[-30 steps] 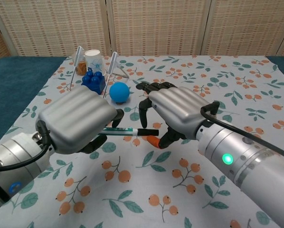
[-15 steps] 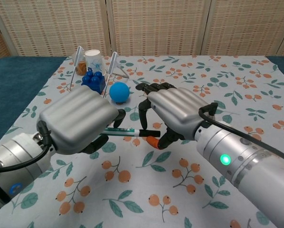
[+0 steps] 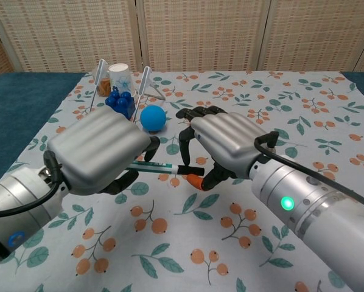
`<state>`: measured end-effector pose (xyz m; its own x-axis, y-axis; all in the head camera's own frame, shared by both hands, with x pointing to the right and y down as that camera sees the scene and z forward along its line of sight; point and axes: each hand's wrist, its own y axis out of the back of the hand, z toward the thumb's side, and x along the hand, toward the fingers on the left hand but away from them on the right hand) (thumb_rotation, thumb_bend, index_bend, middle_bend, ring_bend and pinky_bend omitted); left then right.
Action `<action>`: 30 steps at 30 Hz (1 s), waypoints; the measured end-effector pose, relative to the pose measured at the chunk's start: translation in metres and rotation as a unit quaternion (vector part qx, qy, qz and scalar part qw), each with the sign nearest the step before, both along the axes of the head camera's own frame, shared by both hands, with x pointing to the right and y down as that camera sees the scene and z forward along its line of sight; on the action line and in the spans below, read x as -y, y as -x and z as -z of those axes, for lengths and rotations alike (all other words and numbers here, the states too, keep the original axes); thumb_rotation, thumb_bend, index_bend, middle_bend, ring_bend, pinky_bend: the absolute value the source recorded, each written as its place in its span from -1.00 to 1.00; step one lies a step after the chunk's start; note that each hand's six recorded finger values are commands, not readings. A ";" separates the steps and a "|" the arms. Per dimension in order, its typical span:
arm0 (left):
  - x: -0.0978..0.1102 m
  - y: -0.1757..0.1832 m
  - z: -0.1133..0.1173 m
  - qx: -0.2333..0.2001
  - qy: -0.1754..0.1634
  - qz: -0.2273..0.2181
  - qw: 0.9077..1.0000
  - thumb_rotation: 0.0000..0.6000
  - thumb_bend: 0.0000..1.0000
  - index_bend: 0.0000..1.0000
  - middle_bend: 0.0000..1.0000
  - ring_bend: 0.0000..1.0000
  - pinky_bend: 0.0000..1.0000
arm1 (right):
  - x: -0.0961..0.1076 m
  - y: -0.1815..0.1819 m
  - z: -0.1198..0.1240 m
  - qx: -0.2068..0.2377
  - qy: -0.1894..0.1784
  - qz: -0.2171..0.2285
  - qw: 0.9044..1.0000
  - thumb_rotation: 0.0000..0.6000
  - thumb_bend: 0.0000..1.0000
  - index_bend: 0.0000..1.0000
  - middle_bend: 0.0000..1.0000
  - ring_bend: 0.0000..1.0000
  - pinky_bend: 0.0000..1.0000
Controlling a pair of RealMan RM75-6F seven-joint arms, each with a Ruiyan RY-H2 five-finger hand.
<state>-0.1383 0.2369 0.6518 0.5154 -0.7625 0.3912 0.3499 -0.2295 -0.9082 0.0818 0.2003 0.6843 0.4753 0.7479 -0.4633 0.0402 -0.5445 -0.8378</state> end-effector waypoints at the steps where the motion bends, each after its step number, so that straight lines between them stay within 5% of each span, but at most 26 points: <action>1: 0.000 0.000 0.000 0.000 0.000 0.000 1.000 1.00 0.15 0.82 1.00 0.82 1.00 | 0.000 0.000 0.000 0.000 0.001 -0.001 1.000 1.00 -0.51 0.24 -0.91 -1.00 -1.00; 9: 0.000 0.000 0.002 -0.002 -0.001 0.002 1.000 1.00 0.15 0.82 1.00 0.82 1.00 | 0.001 -0.001 -0.002 0.000 0.003 -0.005 1.000 1.00 -0.21 0.46 -0.78 -1.00 -1.00; 19: 0.002 0.000 0.004 -0.007 -0.001 0.004 1.000 1.00 0.14 0.82 1.00 0.82 1.00 | 0.004 0.000 0.000 0.003 -0.008 -0.009 1.000 1.00 -0.04 0.81 -0.57 -1.00 -1.00; 30: 0.006 -0.001 0.008 -0.029 -0.007 0.008 1.000 1.00 0.15 0.82 1.00 0.82 1.00 | 0.004 0.001 0.004 -0.003 -0.038 0.005 0.999 1.00 0.01 0.92 -0.47 -0.96 -0.99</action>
<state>-0.1370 0.2306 0.6433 0.5245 -0.7760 0.3504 0.2931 -0.2218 -0.9300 0.0812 0.1960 0.6807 0.4803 0.7767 -0.4074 0.0307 -0.4791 -0.8772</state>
